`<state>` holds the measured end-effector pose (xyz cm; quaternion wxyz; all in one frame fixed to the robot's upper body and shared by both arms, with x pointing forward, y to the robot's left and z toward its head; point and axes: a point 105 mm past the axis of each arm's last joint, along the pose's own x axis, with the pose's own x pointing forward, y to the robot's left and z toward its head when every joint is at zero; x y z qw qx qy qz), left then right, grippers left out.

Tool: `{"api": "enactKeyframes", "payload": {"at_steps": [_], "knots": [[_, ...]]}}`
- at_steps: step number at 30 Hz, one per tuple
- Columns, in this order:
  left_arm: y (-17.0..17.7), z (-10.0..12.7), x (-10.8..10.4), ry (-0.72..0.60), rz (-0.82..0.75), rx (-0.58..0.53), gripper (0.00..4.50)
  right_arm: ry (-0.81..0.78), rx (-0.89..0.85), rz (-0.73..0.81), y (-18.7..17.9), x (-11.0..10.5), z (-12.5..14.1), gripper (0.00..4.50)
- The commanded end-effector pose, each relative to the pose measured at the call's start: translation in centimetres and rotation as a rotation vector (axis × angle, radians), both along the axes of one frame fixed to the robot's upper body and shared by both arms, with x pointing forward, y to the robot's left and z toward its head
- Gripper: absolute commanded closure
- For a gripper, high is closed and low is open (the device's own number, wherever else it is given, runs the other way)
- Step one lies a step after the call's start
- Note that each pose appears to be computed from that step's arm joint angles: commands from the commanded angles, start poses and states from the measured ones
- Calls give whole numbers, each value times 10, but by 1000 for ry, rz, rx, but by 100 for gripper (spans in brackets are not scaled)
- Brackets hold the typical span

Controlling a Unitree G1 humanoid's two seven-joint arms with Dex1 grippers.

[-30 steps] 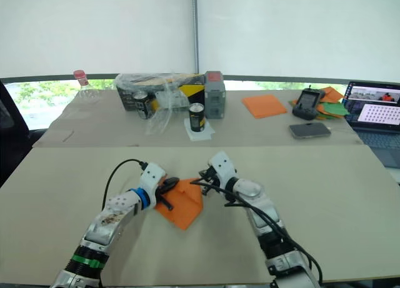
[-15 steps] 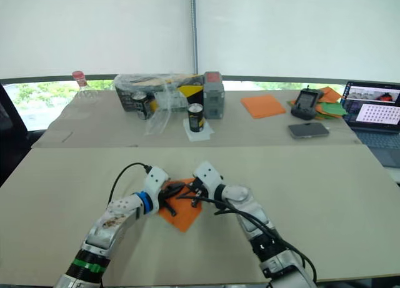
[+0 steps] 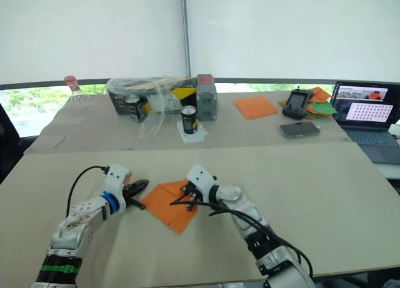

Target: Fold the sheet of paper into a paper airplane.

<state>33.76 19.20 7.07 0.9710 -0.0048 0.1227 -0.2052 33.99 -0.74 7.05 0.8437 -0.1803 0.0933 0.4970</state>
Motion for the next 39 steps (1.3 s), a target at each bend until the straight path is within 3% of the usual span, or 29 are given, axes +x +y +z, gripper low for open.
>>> {"api": "enactKeyframes", "payload": {"at_steps": [1, 6, 8, 12, 14, 22, 27, 30, 39], "knots": [[-6, 34, 3, -125, -11, -106, 448, 60, -34, 4, -2, -6, -18, 450], [-37, 61, -1, -224, -160, -196, 448, 53, -22, -6, -4, -5, -14, 450], [-53, 53, -4, -181, -239, -184, 448, 45, -10, -15, -6, -4, -11, 450], [-69, 0, -10, 28, -324, 5, 448, 25, 13, -41, -14, -2, 0, 450], [-71, -7, -8, 47, -327, 20, 448, 15, 17, -55, -20, -2, 4, 450], [-74, -12, -3, 69, -358, 50, 448, 54, 83, -73, -46, -22, 27, 450], [-78, -13, -3, 70, -383, 48, 448, 73, -45, -77, -83, -38, 24, 450], [-83, -13, -5, 67, -408, 36, 448, 114, -119, 6, -79, -55, 11, 450], [-81, -9, -3, 70, -377, -22, 448, 174, -78, 43, -62, -62, 3, 450]]}}
